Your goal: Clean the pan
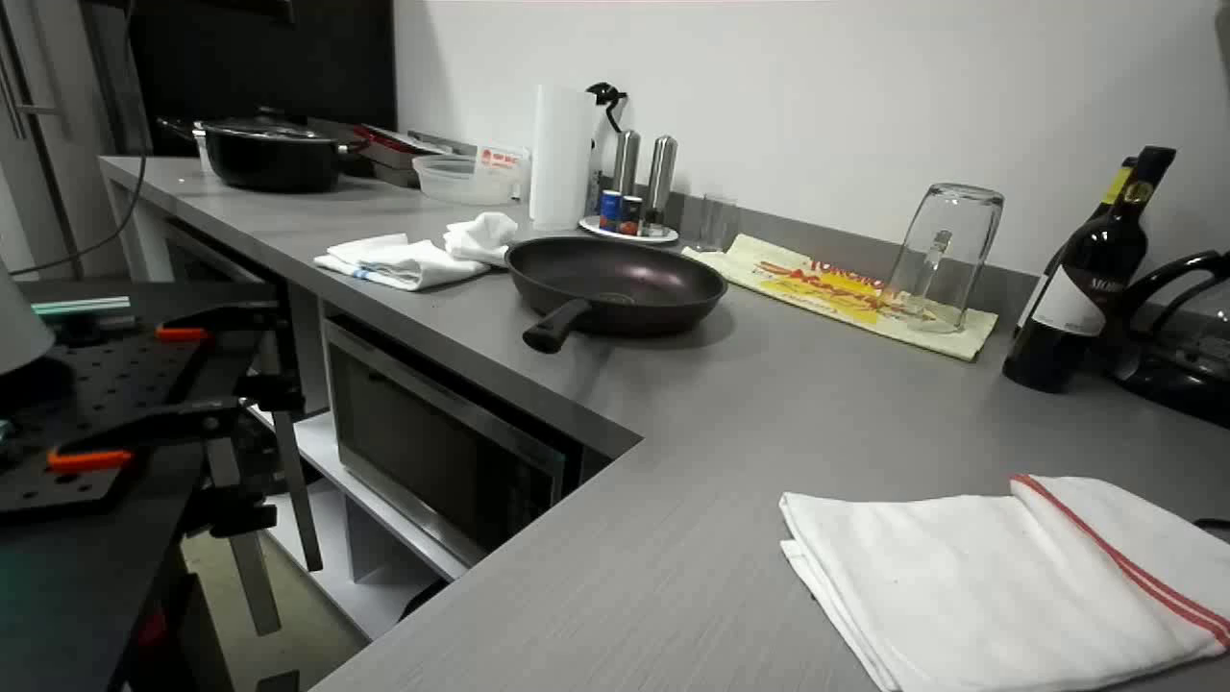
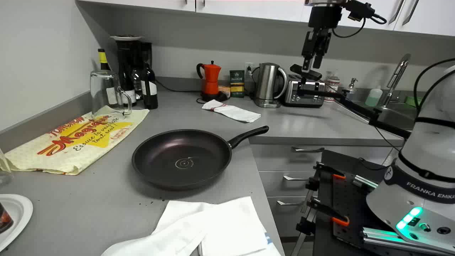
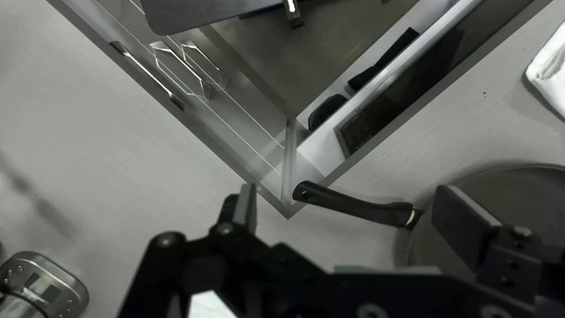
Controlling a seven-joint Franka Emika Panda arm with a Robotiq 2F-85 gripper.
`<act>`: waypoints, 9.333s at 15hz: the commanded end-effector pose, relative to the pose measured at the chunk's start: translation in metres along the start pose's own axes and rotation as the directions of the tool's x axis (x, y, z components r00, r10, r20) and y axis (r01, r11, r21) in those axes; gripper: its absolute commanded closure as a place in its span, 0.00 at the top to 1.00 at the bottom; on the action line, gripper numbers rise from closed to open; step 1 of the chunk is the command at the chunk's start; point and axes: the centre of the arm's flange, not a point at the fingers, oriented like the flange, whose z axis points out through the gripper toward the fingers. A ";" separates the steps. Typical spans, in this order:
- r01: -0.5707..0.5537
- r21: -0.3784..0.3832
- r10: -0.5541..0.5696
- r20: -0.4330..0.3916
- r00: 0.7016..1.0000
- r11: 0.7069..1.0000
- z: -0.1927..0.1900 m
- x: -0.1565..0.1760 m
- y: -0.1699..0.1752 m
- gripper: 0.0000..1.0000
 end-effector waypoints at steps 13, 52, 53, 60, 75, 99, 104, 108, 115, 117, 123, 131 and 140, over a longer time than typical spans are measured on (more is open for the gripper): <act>0.028 -0.010 -0.028 -0.007 1.000 1.000 -0.007 0.015 0.006 1.00; 0.995 -0.062 -0.902 0.421 0.097 0.078 0.194 0.180 -0.485 1.00; 0.997 -0.059 -0.911 0.405 0.073 0.054 0.191 0.173 -0.494 1.00; 0.998 -0.027 -0.944 0.328 -0.038 -0.050 0.180 0.118 -0.536 1.00; 0.981 0.161 -0.940 0.304 -0.157 -0.112 0.271 0.076 -0.564 1.00; 0.998 0.054 -0.969 0.244 -0.048 -0.035 0.192 0.107 -0.556 0.02; 0.999 -0.038 -0.973 0.226 0.043 0.036 0.145 0.137 -0.534 0.02; 0.992 -0.061 -0.969 0.216 0.118 0.107 0.128 0.167 -0.506 0.02; 0.985 -0.004 -0.957 0.235 0.170 0.174 0.145 0.196 -0.469 0.02; 0.982 0.019 -0.955 0.236 0.178 0.188 0.154 0.196 -0.464 0.02; 0.975 0.089 -0.956 0.229 0.181 0.206 0.194 0.185 -0.458 0.02; 0.957 0.157 -0.966 0.134 0.223 0.242 0.231 0.194 -0.436 0.02; 0.924 0.196 -0.943 0.008 0.334 0.329 0.255 0.231 -0.396 0.02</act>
